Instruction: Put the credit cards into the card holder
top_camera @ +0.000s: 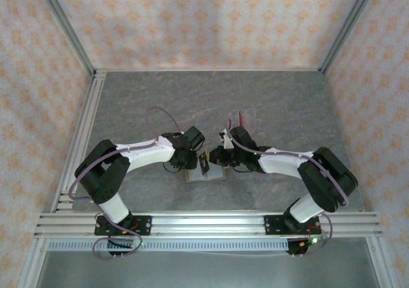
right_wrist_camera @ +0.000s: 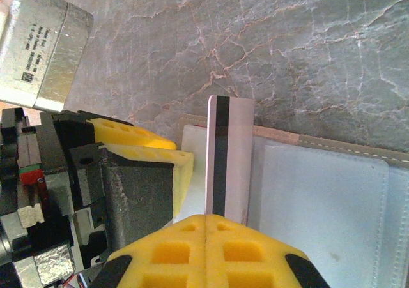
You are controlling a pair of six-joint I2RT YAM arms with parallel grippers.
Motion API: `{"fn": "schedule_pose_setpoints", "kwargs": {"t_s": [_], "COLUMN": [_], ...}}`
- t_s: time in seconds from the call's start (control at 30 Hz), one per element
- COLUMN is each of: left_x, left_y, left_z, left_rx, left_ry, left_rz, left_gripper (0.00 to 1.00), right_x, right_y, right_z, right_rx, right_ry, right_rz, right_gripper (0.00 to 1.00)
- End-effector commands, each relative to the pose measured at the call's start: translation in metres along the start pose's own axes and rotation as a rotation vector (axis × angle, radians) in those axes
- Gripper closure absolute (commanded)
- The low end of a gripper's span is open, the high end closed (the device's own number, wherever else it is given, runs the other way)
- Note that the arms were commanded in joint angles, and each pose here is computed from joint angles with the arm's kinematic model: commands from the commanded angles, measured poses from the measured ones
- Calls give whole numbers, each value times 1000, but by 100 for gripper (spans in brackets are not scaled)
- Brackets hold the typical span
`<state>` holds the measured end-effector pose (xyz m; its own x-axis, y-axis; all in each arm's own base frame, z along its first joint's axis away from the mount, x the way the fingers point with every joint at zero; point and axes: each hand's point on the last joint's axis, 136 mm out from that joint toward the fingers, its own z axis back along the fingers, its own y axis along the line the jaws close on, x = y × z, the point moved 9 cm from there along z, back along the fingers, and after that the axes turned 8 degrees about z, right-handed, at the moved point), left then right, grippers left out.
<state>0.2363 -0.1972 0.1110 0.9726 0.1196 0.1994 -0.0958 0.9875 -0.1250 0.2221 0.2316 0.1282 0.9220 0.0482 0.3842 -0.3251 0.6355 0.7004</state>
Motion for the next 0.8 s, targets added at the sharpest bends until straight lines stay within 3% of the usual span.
{"fn": "schedule_pose_setpoints", "kwargs": {"t_s": [0.0,0.43,0.77], "left_x": [-6,-6,-5], "left_y": [11,9,9], "left_z": [-1,-3,-3], "left_rx": [58,57,58], "left_ry": [1,3,2], "left_rz": [3,2,1], "left_gripper": [70,70,70], "right_x": [6,6,-1], "right_y": [3,2,1], "right_z": [1,22,14], "right_rx": [-12,-60,-29], "right_ry": [-15,-45,10], "right_rz": [16,22,14], "right_gripper": [100,100,100]}}
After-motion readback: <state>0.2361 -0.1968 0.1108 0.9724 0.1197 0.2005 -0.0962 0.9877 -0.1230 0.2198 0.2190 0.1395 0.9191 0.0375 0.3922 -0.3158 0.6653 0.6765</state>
